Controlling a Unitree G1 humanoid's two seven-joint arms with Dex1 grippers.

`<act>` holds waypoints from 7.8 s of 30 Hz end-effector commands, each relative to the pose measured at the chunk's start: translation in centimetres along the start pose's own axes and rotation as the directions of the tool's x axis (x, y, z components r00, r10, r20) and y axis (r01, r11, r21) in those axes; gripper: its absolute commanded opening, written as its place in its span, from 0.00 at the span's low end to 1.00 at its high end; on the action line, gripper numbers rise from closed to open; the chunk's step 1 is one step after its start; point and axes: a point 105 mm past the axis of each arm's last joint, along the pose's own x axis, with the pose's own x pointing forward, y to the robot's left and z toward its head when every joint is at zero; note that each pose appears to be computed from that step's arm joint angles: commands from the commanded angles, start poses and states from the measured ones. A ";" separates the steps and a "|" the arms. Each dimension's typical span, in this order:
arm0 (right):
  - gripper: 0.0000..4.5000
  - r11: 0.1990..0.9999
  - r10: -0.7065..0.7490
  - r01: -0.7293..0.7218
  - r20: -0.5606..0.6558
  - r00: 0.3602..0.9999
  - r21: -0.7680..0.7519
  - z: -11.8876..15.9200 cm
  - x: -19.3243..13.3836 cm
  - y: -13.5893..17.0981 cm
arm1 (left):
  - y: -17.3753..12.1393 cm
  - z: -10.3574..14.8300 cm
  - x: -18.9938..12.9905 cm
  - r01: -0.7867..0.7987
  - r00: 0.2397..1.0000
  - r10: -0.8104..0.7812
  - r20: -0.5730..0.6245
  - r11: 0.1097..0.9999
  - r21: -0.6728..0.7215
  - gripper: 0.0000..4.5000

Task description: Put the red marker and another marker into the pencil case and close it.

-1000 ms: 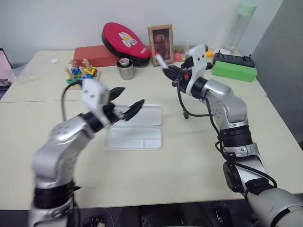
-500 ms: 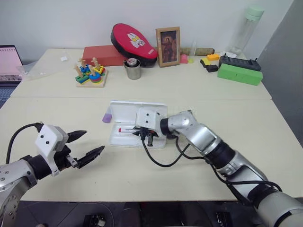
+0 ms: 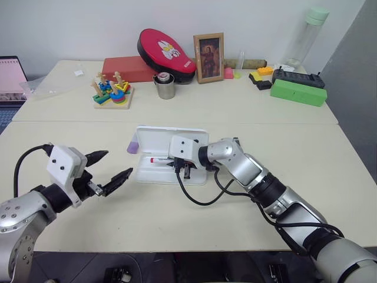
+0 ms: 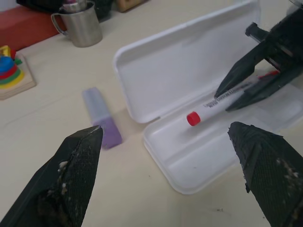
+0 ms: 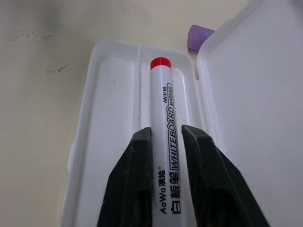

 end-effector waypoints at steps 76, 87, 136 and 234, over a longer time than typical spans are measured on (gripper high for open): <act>1.00 0.972 -0.033 -0.068 0.418 0.908 0.225 6.5 -13.0 -1.5 | -1.3 10.5 5.0 0.252 0.917 -0.303 0.261 0.944 0.212 0.27; 1.00 0.967 -0.025 -0.041 0.255 0.967 0.252 2.3 -13.8 -0.7 | -3.6 1.1 4.4 0.719 0.695 -0.628 -0.350 0.618 0.318 0.27; 0.96 0.518 -0.512 0.702 -0.480 0.713 0.489 -12.2 -14.0 -6.7 | -7.2 9.8 12.8 0.419 0.830 -0.486 0.272 0.867 0.270 1.00; 0.04 0.945 -0.270 0.266 -0.005 0.963 0.190 2.4 -4.7 -8.4 | -1.1 7.5 0.8 0.238 0.949 -0.239 0.205 0.971 0.030 1.00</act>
